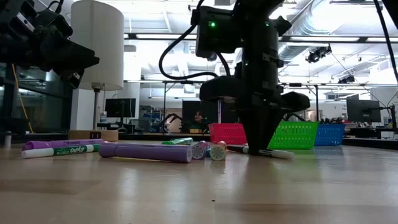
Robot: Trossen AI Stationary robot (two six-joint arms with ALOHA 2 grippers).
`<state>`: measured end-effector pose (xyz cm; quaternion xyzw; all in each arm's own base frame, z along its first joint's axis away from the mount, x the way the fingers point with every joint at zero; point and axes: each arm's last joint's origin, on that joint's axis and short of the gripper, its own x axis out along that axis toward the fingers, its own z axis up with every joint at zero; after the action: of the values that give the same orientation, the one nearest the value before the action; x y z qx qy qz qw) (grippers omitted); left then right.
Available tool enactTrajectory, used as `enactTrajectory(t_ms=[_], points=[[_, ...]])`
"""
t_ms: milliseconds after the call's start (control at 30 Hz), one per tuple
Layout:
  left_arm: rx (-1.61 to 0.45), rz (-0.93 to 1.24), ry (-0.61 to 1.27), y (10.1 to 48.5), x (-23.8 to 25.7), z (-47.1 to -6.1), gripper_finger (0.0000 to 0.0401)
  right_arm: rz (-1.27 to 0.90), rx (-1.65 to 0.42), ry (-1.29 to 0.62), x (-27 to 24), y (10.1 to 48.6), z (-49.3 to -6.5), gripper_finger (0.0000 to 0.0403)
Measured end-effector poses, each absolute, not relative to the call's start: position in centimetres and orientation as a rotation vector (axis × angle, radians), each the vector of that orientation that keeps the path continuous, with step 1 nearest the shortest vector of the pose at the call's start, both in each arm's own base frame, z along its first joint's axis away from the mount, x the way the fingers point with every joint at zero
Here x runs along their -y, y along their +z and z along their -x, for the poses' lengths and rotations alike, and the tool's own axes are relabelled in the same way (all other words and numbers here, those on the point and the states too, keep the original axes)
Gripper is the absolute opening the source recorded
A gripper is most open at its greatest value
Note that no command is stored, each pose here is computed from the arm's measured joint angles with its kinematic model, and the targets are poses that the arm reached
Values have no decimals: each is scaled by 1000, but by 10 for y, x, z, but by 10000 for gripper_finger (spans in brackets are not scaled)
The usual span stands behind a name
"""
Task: Pick & Place Markers
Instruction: Put the black marker in the blue bin
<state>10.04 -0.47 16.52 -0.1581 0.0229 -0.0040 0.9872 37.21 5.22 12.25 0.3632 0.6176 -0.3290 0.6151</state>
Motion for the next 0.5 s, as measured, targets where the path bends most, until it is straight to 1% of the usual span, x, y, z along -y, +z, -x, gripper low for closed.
enactTrajectory(t_ms=[200, 333, 500], points=[[-46, 317, -8, 165, 5, -100, 83, -783, -1417, -763, -51, 139, -372, 19], [-46, 318, -8, 165, 5, -100, 83, -746, -1484, -796, -48, 145, -362, 19], [-46, 318, -8, 165, 5, -100, 83, -712, -1501, -807, -47, 154, -357, 17]])
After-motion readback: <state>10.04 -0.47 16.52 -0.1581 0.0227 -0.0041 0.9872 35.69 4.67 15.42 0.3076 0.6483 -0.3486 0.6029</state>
